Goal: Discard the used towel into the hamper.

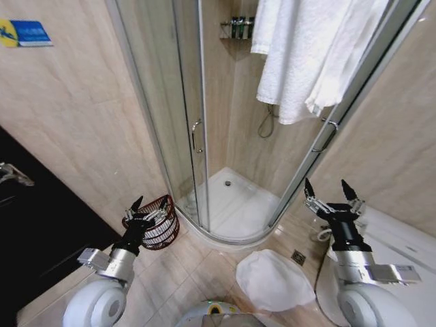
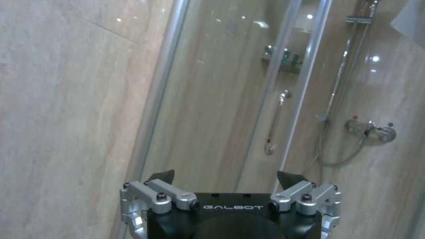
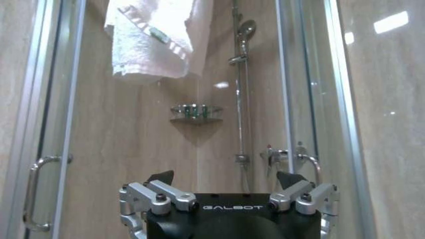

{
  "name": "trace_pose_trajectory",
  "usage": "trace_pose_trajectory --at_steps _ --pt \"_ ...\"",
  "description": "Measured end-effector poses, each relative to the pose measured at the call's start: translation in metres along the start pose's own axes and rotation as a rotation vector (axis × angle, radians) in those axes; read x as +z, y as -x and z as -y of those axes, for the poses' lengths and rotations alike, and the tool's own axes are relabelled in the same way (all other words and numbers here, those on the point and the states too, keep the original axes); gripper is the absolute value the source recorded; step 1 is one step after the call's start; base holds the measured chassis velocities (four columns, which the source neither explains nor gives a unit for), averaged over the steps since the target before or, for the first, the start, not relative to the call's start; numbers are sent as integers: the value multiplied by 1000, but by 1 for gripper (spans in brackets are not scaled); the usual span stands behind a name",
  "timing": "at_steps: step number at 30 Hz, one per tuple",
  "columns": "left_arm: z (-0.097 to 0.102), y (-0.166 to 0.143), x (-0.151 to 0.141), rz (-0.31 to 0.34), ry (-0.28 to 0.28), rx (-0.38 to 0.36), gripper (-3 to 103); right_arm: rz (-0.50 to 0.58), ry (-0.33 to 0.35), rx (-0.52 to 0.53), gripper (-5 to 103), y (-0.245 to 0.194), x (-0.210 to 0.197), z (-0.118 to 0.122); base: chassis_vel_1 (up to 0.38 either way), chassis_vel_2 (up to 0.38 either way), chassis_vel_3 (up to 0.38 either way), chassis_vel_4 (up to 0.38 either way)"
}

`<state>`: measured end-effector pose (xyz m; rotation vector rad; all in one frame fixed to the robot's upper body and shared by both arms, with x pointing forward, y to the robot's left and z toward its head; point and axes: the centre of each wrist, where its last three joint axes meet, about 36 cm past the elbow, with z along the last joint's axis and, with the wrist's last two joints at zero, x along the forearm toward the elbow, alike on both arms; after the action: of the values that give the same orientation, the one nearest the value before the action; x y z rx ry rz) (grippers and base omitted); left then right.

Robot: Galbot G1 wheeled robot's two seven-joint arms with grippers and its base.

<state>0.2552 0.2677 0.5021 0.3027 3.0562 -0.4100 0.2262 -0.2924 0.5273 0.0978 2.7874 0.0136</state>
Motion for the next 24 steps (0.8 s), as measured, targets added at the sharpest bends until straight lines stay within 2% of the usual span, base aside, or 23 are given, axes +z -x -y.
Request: trace_pose_trajectory --at_steps 18,24 --pt "0 0 0 0 0 0 100 23 -12 -12 100 5 -4 5 14 15 12 12" --pt "0 0 0 0 0 0 100 62 -25 -21 100 11 -11 16 64 71 78 81"
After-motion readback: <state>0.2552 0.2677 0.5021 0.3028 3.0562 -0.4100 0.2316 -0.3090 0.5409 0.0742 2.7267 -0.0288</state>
